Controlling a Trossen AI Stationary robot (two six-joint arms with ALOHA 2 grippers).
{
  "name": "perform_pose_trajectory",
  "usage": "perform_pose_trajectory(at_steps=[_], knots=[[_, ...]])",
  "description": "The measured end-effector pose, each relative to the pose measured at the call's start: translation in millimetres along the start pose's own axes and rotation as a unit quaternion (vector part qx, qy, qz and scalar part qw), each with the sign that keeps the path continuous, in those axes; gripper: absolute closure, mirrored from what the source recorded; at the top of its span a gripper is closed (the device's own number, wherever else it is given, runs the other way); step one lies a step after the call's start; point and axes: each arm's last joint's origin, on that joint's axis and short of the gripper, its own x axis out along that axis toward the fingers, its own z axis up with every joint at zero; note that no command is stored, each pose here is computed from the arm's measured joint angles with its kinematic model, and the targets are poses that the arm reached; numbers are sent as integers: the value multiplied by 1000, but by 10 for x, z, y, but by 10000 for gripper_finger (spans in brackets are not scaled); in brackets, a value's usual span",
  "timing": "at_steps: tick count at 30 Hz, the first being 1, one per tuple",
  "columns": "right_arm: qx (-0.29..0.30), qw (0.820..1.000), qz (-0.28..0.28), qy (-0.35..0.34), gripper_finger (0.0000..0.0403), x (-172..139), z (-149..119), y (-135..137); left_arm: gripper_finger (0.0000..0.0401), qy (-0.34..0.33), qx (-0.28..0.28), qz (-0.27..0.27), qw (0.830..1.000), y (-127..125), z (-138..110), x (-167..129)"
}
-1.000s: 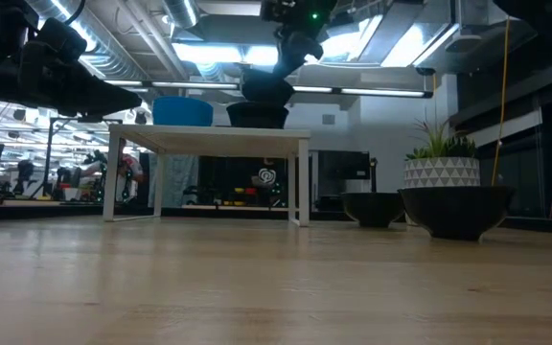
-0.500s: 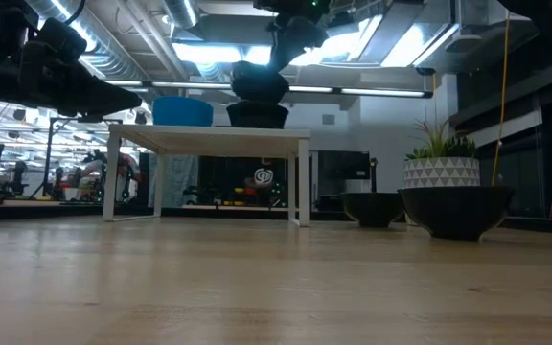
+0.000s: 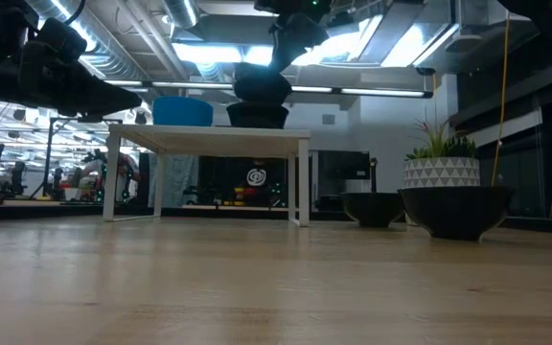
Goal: Pick & Place Mini bowls
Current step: Stack the patterned black bowl on the patterned black bowl on the shelf
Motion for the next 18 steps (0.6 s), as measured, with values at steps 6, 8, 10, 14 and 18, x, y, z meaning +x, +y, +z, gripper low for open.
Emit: perform_pose_trajectory(at_steps=[6,8,10,14,18], knots=[[8,1000,13,-10,391,0,5,7,315,0,0,0,1000,0,0,0],[8,1000,13,-10,391,0,5,6,315,0,0,0,1000,0,0,0],[8,1000,13,-10,391,1,2,1,315,0,0,0,1000,0,0,0],[11,1000,5,-3,391,8,-27,-36,315,0,0,0,1000,0,1,0],[16,1000,-3,6,391,36,-64,-83,315,0,0,0,1000,0,1,0]])
